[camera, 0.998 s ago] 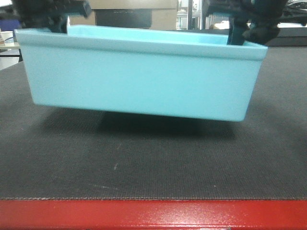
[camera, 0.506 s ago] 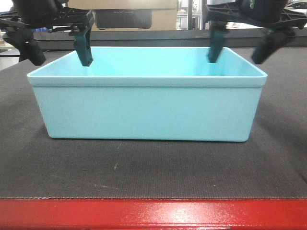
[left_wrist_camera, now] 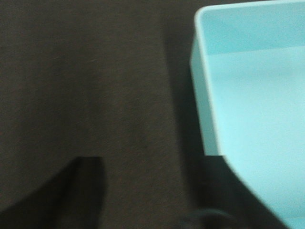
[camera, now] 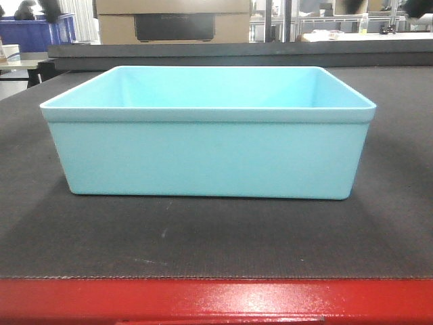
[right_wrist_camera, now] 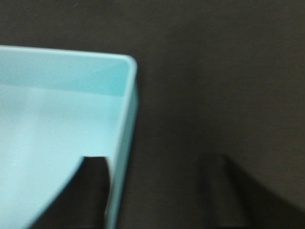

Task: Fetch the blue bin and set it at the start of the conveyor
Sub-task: 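Open both grippers and raise them away from the bin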

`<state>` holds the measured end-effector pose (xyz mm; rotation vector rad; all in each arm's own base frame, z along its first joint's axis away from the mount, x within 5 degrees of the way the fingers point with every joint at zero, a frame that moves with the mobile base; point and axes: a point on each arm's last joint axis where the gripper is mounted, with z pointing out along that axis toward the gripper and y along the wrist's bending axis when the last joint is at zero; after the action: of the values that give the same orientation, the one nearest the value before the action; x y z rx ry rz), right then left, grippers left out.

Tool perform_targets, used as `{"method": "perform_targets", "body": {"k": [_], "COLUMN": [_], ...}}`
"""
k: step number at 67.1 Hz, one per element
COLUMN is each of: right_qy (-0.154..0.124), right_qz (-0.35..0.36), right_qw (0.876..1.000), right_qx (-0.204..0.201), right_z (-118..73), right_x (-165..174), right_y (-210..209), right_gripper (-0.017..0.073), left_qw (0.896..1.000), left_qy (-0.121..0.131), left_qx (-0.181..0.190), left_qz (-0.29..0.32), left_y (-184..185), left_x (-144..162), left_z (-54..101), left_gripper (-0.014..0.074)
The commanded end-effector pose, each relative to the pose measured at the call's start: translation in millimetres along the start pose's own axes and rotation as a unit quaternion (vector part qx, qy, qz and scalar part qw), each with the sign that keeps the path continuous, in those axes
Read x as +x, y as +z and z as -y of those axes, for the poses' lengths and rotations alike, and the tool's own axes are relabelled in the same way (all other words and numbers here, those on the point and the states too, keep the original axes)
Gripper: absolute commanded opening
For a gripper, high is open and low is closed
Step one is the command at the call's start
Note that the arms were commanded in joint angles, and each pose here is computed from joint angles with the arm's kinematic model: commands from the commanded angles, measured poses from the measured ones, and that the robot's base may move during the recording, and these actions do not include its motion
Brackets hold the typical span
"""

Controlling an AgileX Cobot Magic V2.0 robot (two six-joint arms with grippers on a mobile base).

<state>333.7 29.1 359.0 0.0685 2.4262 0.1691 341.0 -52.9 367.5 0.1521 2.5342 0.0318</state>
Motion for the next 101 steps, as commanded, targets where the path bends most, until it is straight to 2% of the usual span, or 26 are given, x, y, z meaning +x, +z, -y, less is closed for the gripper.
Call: {"method": "perform_targets", "body": {"k": [1, 7, 9, 28, 42, 50, 59, 66, 74, 83, 90, 101], "right_qy": [-0.013, -0.019, -0.02, -0.019, -0.025, -0.042, -0.058, -0.059, -0.061, -0.061, -0.062, -0.061], "right_qz": [0.012, 0.011, 0.012, 0.022, 0.109, 0.184, 0.264, 0.326, 0.395, 0.44, 0.453, 0.453], "right_qw": [0.999, 0.998, 0.998, 0.998, 0.993, 0.981, 0.962, 0.943, 0.916, 0.895, 0.889, 0.889], "right_qx": [0.033, 0.053, 0.054, 0.054, 0.044, 0.042, 0.042, 0.037, 0.032, 0.028, 0.027, 0.027], "right_z": [15.0, 24.4, 26.0, 35.3, 36.7, 36.7, 35.9, 34.8, 34.0, 34.2, 34.2, 34.1], "right_x": [7, 21, 26, 85, 122, 142, 162, 177, 198, 216, 220, 220], "right_y": [-16, -18, -17, -2, -26, -52, -85, -114, -144, -162, -167, -167], "right_gripper": [0.0048, -0.0152, -0.0164, -0.016, -0.016, -0.016, -0.016, -0.016, -0.016, -0.016, -0.016, -0.016], "left_qw": [1.0, 1.0, 1.0, 0.999, 0.988, 0.975, 0.952, 0.937, 0.913, 0.89, 0.882, 0.88], "left_qy": [-0.009, -0.011, -0.011, -0.006, -0.005, -0.006, -0.007, -0.004, -0.007, -0.009, -0.008, -0.009], "left_qx": [-0.006, -0.007, -0.006, 0.001, 0.01, 0.014, 0.016, 0.013, 0.01, 0.009, 0.007, 0.007], "left_qz": [0.01, 0.017, 0.022, 0.054, 0.151, 0.22, 0.304, 0.349, 0.409, 0.455, 0.471, 0.475], "left_y": [-9, -7, -6, 7, -16, -38, -69, -87, -110, -124, -128, -129], "left_x": [9, 21, 25, 62, 103, 134, 168, 195, 224, 246, 254, 257], "left_z": [-8.5, -11.4, -11.3, -9.7, -9.6, -10.2, -11.7, -13.2, -14.9, -15.9, -16.4, -16.4], "left_gripper": [0.0148, -0.0045, -0.0111, -0.0111, -0.0111, -0.0111, -0.0111, -0.0111, -0.0111, -0.0111, -0.0111, -0.0111]}}
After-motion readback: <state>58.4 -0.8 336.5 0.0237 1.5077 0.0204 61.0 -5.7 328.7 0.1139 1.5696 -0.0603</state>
